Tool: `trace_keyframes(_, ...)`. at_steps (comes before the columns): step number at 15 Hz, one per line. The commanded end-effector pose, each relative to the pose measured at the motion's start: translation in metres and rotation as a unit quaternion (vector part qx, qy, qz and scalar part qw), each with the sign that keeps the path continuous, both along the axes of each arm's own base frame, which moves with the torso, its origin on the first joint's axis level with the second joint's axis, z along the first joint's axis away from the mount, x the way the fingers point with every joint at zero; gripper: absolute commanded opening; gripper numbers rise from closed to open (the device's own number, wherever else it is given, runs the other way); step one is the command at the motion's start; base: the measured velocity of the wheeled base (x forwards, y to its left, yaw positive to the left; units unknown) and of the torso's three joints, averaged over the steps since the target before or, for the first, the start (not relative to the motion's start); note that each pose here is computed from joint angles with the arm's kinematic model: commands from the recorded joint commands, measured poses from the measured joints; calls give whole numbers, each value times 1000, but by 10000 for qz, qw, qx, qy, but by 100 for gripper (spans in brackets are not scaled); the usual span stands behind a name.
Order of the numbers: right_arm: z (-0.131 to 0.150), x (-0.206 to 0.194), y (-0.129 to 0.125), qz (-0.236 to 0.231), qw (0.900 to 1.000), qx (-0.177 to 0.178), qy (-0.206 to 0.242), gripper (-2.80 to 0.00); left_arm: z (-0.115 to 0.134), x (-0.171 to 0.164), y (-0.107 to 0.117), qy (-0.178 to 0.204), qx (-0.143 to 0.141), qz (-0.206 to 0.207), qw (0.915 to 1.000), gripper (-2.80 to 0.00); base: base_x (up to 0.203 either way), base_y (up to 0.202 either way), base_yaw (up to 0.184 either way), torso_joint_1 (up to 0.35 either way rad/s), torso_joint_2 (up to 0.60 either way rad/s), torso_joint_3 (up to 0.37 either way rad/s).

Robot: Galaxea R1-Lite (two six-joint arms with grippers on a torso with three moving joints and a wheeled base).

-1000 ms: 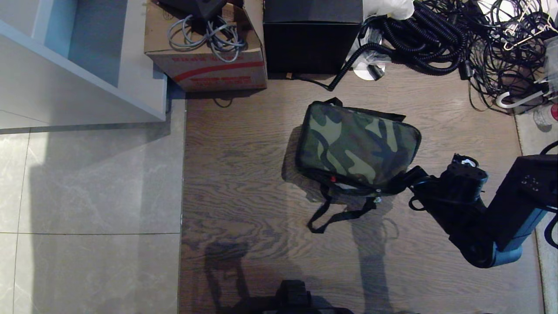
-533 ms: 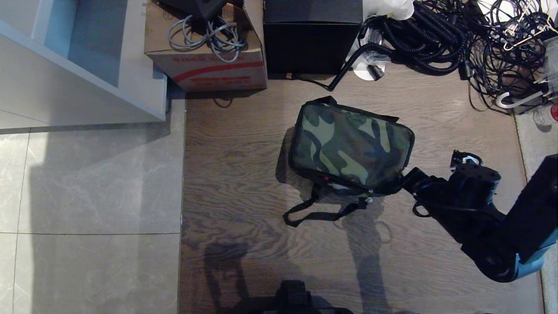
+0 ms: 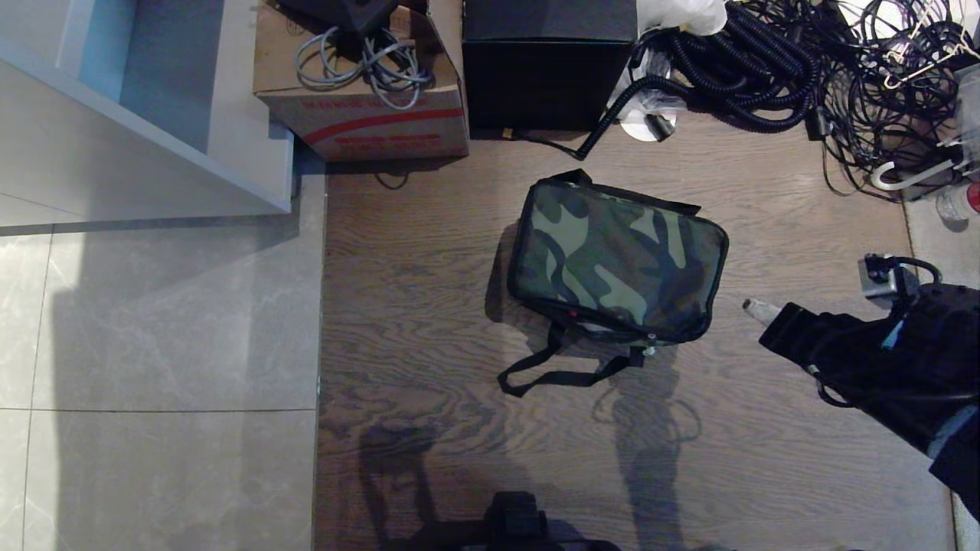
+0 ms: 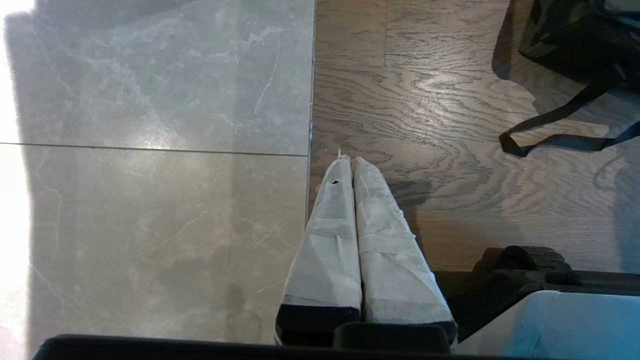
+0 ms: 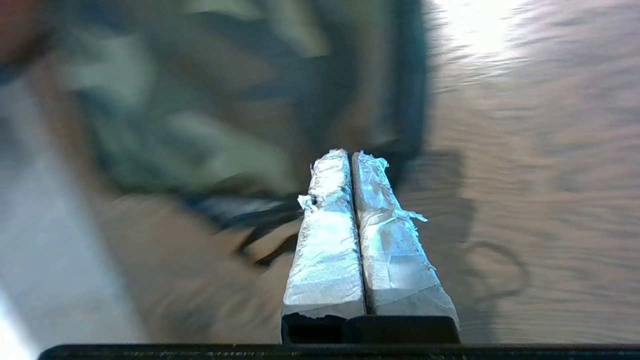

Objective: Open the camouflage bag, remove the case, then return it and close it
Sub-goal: Open the top of the storage box

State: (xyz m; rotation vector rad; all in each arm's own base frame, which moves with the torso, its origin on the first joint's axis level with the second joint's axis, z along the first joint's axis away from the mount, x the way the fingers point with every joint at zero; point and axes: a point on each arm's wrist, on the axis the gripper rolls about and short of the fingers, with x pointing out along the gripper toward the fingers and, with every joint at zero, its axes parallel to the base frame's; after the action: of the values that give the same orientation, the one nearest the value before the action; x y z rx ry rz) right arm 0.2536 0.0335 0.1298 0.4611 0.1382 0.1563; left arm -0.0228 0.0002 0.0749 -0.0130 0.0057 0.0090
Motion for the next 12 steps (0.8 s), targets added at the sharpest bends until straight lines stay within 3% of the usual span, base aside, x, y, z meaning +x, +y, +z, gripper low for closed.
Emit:
trace_keyframes(1, 22, -18, -1, 250, 9990, 77, -367, -280, 0, 0, 0, 2, -4, 1, 10000, -280, 0, 0, 0, 0, 0, 0)
trace_keyframes(12, 24, -34, -2, 444, 9986, 214, -213, -280, 0, 0, 0, -6, 4, 1, 10000, -280, 0, 0, 0, 0, 0, 0)
